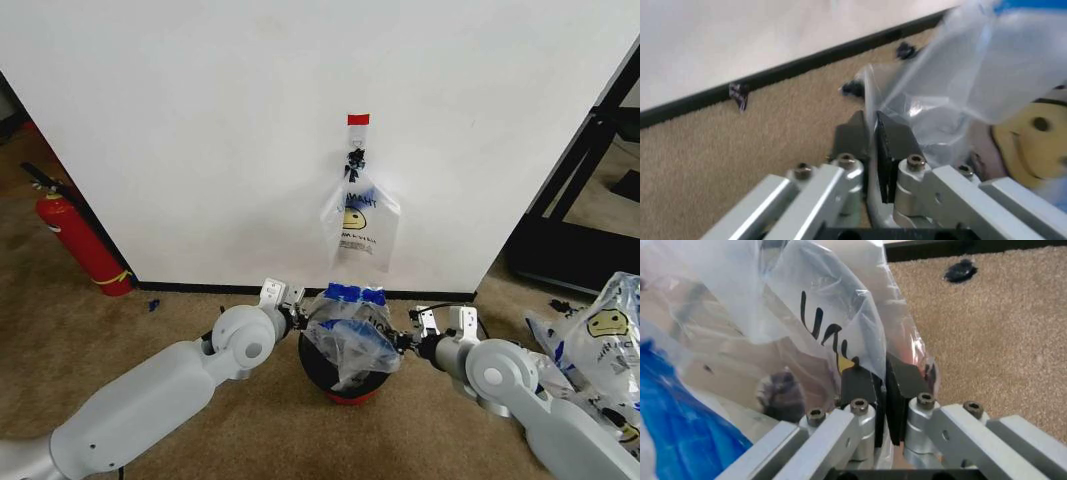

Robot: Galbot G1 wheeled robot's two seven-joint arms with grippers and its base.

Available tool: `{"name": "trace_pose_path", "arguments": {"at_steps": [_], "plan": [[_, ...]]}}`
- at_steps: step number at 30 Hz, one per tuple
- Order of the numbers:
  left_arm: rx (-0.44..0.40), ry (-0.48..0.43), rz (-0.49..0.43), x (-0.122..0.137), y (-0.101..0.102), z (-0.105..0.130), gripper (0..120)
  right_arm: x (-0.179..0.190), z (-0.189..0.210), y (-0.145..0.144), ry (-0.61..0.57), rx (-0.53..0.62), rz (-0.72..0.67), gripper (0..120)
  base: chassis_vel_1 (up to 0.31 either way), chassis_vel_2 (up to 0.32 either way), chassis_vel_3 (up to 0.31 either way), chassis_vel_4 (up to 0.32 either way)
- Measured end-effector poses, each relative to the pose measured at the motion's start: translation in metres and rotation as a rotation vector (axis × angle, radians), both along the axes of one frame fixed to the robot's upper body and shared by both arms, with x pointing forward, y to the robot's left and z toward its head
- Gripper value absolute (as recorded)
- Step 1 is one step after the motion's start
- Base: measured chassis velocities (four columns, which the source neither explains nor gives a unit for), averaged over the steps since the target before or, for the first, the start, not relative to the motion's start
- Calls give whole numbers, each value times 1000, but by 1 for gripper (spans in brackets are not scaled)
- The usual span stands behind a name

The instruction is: Pick up the garbage bag from the wall and place it over the trash bin.

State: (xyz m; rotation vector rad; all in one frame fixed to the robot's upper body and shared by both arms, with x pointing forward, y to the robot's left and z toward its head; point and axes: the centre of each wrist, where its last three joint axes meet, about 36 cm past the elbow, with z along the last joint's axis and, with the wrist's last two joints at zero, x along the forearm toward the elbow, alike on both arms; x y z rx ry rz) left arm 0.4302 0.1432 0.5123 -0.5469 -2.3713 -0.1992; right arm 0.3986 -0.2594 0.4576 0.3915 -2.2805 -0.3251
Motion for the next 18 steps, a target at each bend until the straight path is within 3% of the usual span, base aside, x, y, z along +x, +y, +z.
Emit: {"name": "trace_pose_path", "arguments": {"at_steps": [6, 8, 10, 14, 15, 18], "plan": [[-14, -77, -120, -30, 11, 15, 34, -5, -4, -5, -6, 7, -23, 0, 0, 0, 0, 0], [-22, -95, -136, -36, 14, 18, 36, -5, -5, -5, -6, 10, -28, 0, 0, 0, 0, 0], [-39, -143, -164, -44, 19, 21, 48, -6, -5, -6, -6, 20, -40, 0, 0, 0, 0, 0], [-12, -301, -246, -52, 26, 15, 63, -7, -7, -8, -1, 43, -60, 0, 0, 0, 0, 0], [-12, -301, -246, -52, 26, 15, 63, -7, -7, -8, -1, 43, -60, 0, 0, 0, 0, 0], [51, -507, -348, -44, 20, 0, 77, -9, -9, -11, 7, 50, -72, 0, 0, 0, 0, 0]]}}
